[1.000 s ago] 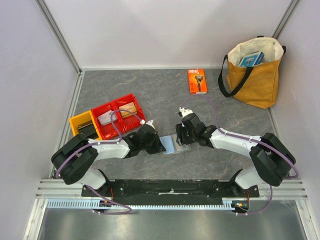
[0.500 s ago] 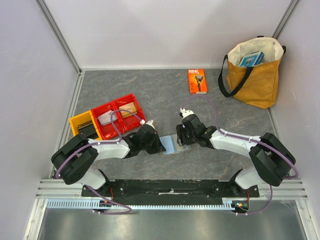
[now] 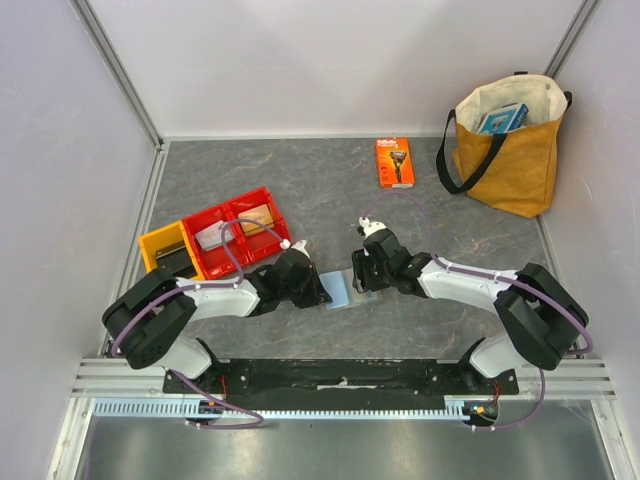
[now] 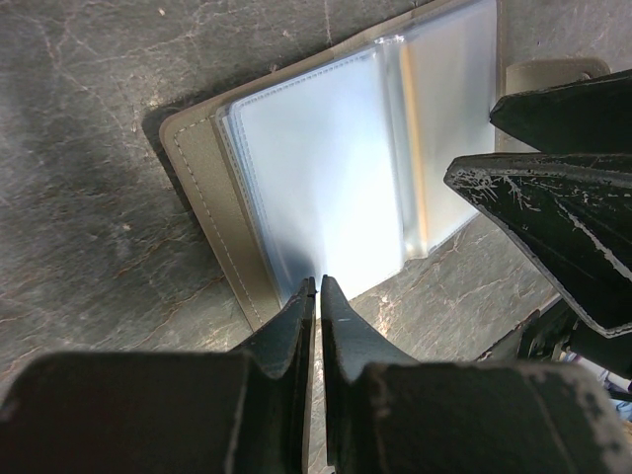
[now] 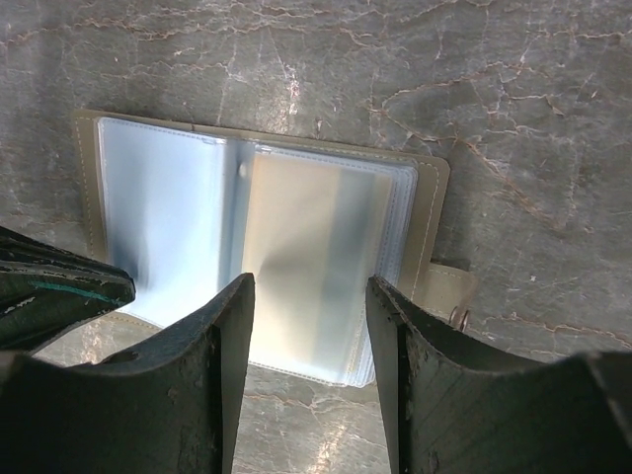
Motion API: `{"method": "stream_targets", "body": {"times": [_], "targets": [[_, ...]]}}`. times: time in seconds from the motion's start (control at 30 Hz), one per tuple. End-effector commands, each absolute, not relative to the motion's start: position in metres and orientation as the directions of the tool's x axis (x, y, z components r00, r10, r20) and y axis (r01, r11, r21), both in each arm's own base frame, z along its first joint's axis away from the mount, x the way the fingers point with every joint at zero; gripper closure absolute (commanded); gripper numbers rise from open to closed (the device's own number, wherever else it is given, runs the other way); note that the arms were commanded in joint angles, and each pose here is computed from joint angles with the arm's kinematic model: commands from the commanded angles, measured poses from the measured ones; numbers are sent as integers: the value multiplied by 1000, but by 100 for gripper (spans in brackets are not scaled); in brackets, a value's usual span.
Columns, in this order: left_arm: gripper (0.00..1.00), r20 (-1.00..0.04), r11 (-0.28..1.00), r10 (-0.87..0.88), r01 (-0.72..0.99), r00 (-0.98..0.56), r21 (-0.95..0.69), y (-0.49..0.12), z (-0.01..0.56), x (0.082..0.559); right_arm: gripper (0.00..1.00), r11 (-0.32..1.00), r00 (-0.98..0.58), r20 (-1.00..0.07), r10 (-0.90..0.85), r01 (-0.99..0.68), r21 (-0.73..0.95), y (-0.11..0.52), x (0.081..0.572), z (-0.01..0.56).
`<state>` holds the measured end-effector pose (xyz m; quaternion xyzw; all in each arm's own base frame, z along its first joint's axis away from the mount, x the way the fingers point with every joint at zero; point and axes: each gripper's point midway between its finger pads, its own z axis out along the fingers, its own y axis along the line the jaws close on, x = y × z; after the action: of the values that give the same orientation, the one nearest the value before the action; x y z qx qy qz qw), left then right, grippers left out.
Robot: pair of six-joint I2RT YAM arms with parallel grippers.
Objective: Take the credit cards out of the card holder
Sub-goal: Remove the credit card from the card holder.
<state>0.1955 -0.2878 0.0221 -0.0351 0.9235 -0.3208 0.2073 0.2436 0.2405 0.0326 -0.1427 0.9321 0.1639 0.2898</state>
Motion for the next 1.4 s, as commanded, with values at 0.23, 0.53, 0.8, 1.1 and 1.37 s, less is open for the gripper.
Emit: {"method": "stream_targets", "body": {"times": [0.23, 0.53, 0.8, 1.1, 1.37], "targets": [[89, -343, 796, -187, 63, -921, -603, -288, 17, 191, 50, 884, -799, -579, -166, -380, 271, 251, 240, 35], [89, -343, 794, -184, 66, -921, -604, -290, 17, 190, 57, 864, -804, -572, -163, -396, 310, 260, 237, 37], [89, -347, 779, -194, 71, -918, -623, -291, 21, 190, 57, 794, -821, -553, -141, -428, 433, 288, 231, 43], [89, -413, 731, -292, 78, -863, -678, -281, 49, 194, 57, 667, -814, -564, -137, -497, 556, 339, 224, 71], [88, -466, 666, -386, 110, -796, -738, -261, 83, 190, 54, 587, -781, -593, -198, -579, 567, 379, 213, 93]]}}
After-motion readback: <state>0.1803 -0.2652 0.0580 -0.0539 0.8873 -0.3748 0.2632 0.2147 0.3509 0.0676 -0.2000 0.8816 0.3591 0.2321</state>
